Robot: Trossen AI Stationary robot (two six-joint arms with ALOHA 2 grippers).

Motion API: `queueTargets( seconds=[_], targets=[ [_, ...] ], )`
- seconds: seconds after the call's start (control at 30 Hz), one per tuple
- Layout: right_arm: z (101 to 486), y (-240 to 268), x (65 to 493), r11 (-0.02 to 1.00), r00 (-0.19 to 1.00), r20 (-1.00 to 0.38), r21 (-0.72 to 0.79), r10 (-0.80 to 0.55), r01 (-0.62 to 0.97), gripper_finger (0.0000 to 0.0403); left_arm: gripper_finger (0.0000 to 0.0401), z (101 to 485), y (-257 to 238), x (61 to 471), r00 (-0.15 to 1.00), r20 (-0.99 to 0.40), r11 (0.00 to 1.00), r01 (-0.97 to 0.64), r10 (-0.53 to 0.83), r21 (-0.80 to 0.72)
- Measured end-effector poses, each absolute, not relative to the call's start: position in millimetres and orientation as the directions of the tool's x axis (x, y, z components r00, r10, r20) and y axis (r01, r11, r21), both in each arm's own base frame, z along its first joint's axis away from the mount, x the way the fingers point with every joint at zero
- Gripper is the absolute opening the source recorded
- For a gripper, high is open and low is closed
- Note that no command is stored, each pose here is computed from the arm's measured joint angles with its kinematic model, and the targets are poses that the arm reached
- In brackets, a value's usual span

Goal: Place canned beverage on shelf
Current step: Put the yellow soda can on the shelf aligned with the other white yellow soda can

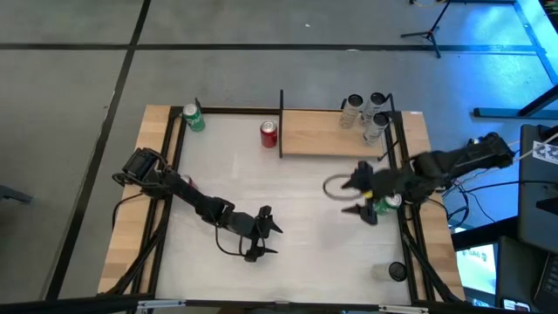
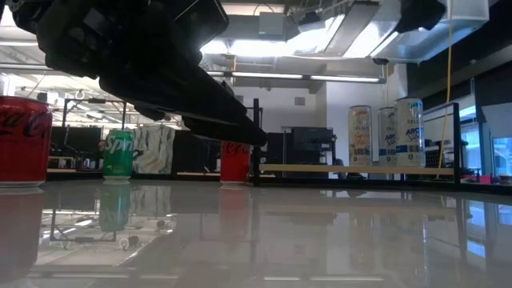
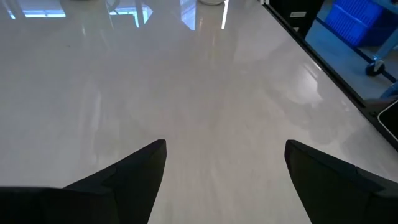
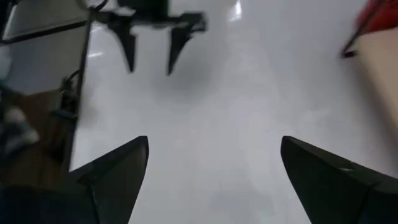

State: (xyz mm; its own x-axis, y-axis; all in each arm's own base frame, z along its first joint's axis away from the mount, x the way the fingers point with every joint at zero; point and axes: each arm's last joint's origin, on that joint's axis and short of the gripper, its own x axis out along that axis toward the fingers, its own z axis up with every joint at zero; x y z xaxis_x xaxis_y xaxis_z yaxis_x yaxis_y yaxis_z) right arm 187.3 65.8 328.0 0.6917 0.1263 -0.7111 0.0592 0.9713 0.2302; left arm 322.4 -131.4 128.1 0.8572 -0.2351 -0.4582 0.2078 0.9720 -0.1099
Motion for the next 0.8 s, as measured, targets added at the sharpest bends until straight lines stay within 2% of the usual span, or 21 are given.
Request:
queueTargets(
  seconds=[0.2, 0.37, 0.47, 0.8],
  targets=[
    [315.5, 97.8, 194.3, 0.969, 0.637, -0.743, 0.246, 0.206, -0.026, 0.0360, 0.0318, 128.1, -131.1, 322.5, 0.860, -0.458, 0.974, 0.191, -0.227, -0.124],
    [314.8, 116.3, 220.0, 0.944, 0.722, -0.637, 0.321, 0.270, -0.071, 0.0360, 0.0318, 128.1, -131.1, 322.5, 0.860, -0.458, 0.974, 0.191, -0.227, -0.124],
    [311.3, 123.2, 229.5, 0.936, 0.721, -0.621, 0.331, 0.309, -0.116, 0.0360, 0.0318, 128.1, -130.9, 322.6, 0.860, -0.458, 0.974, 0.191, -0.227, -0.124],
    [342.2, 143.7, 197.3, 0.937, 0.603, -0.767, 0.339, 0.220, 0.089, 0.0360, 0.0318, 128.1, -131.0, 322.6, 0.860, -0.458, 0.974, 0.191, -0.227, -0.124]
  ],
)
